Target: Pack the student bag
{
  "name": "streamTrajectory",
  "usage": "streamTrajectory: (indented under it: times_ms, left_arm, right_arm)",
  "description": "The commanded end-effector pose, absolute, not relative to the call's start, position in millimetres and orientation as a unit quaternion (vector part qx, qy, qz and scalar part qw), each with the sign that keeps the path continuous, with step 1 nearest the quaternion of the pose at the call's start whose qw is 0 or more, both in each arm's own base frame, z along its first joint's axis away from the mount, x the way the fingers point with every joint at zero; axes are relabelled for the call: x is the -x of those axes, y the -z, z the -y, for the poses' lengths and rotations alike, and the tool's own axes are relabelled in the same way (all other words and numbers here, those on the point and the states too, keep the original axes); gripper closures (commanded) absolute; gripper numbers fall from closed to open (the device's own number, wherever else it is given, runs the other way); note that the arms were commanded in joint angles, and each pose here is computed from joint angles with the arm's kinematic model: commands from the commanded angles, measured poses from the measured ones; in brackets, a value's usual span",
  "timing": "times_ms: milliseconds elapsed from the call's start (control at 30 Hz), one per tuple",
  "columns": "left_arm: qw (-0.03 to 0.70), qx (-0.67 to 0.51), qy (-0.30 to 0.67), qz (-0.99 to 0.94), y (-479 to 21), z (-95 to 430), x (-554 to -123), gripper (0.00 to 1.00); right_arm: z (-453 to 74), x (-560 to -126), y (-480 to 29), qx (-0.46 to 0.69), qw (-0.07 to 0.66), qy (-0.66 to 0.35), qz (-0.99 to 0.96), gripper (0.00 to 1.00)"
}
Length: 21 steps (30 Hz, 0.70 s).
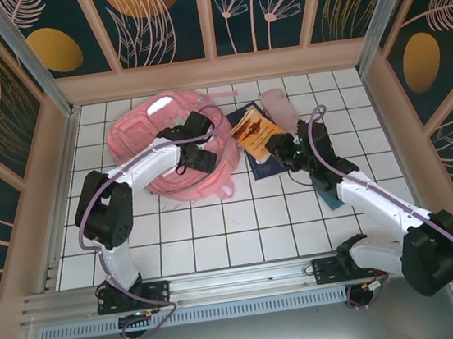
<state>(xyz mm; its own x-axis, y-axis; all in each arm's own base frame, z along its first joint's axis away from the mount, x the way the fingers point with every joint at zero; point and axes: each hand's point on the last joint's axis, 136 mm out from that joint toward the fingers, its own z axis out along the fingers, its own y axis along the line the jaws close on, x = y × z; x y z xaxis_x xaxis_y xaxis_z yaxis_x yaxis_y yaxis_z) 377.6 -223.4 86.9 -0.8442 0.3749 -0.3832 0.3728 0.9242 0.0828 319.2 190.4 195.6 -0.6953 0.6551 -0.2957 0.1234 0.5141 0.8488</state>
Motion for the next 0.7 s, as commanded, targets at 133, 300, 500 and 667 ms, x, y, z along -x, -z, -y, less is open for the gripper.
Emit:
streamTrajectory:
  times_ms: [133,300,500,667]
  left_arm:
    - [0.166,-0.225,-0.039,-0.959,-76,221,-382,0.32]
    - [0.154,-0.239,-0.031,-0.958,-68,227,-382,0.38]
    - [0.147,-0.252,-0.044,-0.955,-60,225,-383,0.49]
    - [0.117,-0.275,-0.028,-0.954,-49,228,-371,0.44]
  right_arm:
    - [-195,-313,-219,-0.234,0.318,-0.464,-0.793,0.82]
    - [-197,-314,-218,-0.234,0.312,-0.464,-0.795,0.82]
    - [-197,-313,-217,-0.236,0.311,-0.461,-0.797,0.82]
    - [-196,-313,-215,-0.239,0.310,-0.459,-0.798,0.82]
